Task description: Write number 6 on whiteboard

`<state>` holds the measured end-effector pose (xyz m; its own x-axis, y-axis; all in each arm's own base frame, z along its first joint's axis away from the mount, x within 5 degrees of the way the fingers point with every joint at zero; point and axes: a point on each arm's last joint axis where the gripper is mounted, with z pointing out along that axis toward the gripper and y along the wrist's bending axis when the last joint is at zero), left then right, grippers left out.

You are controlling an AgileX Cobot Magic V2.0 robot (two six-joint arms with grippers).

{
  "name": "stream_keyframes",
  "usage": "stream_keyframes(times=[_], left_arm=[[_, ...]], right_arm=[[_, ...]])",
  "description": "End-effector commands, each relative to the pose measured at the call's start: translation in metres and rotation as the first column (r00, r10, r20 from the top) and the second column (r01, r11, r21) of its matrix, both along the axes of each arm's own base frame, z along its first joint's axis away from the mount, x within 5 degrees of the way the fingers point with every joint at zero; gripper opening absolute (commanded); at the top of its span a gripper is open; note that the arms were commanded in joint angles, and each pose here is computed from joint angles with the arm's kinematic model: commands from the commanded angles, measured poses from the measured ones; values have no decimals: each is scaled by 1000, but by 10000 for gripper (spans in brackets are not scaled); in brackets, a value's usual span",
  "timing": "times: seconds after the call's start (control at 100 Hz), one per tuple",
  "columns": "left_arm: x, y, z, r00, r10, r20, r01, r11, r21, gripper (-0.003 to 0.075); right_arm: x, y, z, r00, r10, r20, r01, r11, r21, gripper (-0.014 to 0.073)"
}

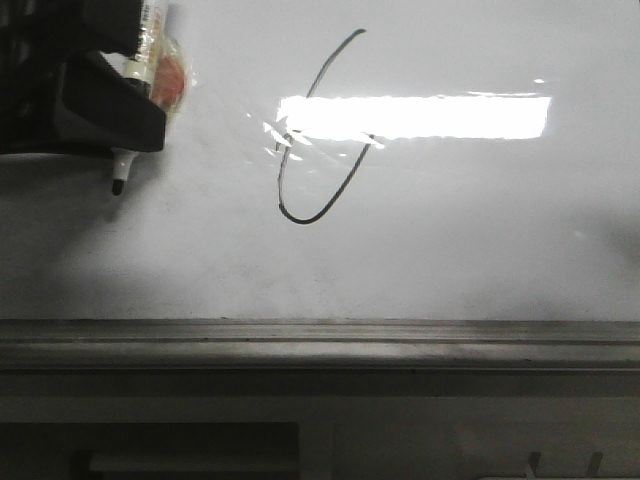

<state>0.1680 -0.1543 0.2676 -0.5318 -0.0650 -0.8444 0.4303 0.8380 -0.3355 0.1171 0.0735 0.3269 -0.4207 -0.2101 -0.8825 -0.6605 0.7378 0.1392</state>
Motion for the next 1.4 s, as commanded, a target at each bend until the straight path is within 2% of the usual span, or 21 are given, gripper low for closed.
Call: stream_keyframes(times=[0.0,0.49,0.63,0.89,0.97,1.17,1.39], left_arm=[[6,-2,15,999,31,35,-30,999,-32,-20],[9,-1,19,997,60,57,-58,998,-29,-6],[9,-1,19,997,55,55,-53,998,-30,102],[9,-1,20,996,44,74,-43,999,-16,468],[9,-1,20,995,33,94,-34,999,3,545],[1,6,35,978,-17,208,8,999,46,562],[-27,35,68,916,-44,399,28,999,45,545]], right_arm=[[2,0,13,999,-31,42,29,998,60,392],[2,0,13,999,-31,42,28,998,60,392],[2,0,13,999,-31,42,28,998,60,392],[2,0,13,999,-31,42,28,998,60,392],[2,0,13,999,-31,44,29,998,52,392],[1,-1,11,999,-24,42,23,999,36,392],[-4,-1,14,998,-17,54,15,999,46,391]])
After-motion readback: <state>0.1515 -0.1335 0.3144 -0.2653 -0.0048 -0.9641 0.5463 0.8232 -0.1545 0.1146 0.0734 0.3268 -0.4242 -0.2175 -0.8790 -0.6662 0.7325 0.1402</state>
